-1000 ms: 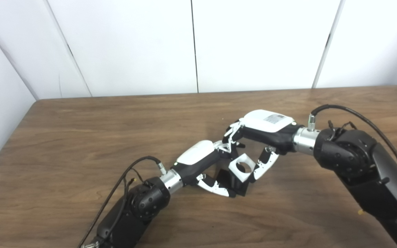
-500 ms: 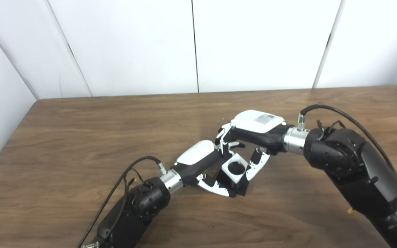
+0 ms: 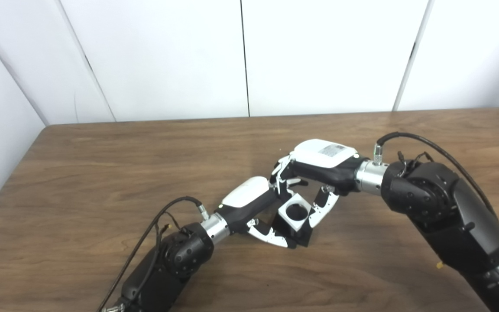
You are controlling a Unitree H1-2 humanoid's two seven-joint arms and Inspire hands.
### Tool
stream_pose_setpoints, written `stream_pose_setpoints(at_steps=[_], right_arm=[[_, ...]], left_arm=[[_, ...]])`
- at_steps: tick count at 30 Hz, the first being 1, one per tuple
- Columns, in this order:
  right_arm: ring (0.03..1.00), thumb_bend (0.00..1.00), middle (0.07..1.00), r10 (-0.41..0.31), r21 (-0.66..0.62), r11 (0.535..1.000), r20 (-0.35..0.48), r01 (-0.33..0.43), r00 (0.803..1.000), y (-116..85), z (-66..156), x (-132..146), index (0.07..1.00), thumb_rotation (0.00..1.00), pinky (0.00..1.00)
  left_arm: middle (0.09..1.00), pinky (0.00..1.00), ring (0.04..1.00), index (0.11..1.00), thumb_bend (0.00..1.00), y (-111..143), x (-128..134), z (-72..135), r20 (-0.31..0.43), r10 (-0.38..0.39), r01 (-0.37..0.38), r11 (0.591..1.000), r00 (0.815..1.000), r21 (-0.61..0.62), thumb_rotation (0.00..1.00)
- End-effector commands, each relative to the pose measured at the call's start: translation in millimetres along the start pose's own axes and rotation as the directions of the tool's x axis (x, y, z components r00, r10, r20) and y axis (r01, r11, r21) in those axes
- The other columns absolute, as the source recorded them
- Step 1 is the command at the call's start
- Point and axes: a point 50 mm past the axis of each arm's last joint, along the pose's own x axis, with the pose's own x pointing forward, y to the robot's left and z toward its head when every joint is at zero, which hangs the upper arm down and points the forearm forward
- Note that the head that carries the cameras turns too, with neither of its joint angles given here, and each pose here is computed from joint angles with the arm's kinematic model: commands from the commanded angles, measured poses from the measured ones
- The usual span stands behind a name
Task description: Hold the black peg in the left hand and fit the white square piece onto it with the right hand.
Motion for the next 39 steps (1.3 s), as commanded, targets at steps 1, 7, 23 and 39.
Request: stream_pose_setpoints(at_steps=[1,7,23,39], right_arm=[[0.884,0.52,0.792,-0.062,-0.034,0.997,0.024,0.063,0.998,-17.3,0.8,-2.6,0.481,0.14,0.92],[0.883,0.52,0.794,-0.056,-0.035,0.998,0.017,0.057,0.998,-14.1,-2.8,-6.1,0.481,0.14,0.92],[0.889,0.84,0.847,-0.034,-0.017,0.999,-0.004,0.034,0.999,-13.6,-4.3,-9.4,0.693,0.28,0.93],[0.907,0.92,0.866,-0.021,-0.012,1.0,-0.024,0.021,1.0,-13.6,-5.9,-10.7,0.763,0.33,0.94]], left_arm=[[0.932,0.95,1.0,0.494,0.52,4.9,-3.9,-3.5,-0.019,-0.042,0.043,0.998,0.999,0.046,0.08],[0.933,0.96,1.0,0.494,0.52,6.1,-3.8,-1.3,-0.033,-0.048,0.049,0.998,0.998,0.046,0.08],[0.926,0.96,1.0,0.495,0.52,2.1,-0.3,0.8,-0.025,-0.046,0.047,0.998,0.999,0.043,0.08],[0.934,0.97,1.0,0.494,0.52,0.4,-0.6,-0.5,-0.027,-0.052,0.053,0.998,0.998,0.04,0.08]])
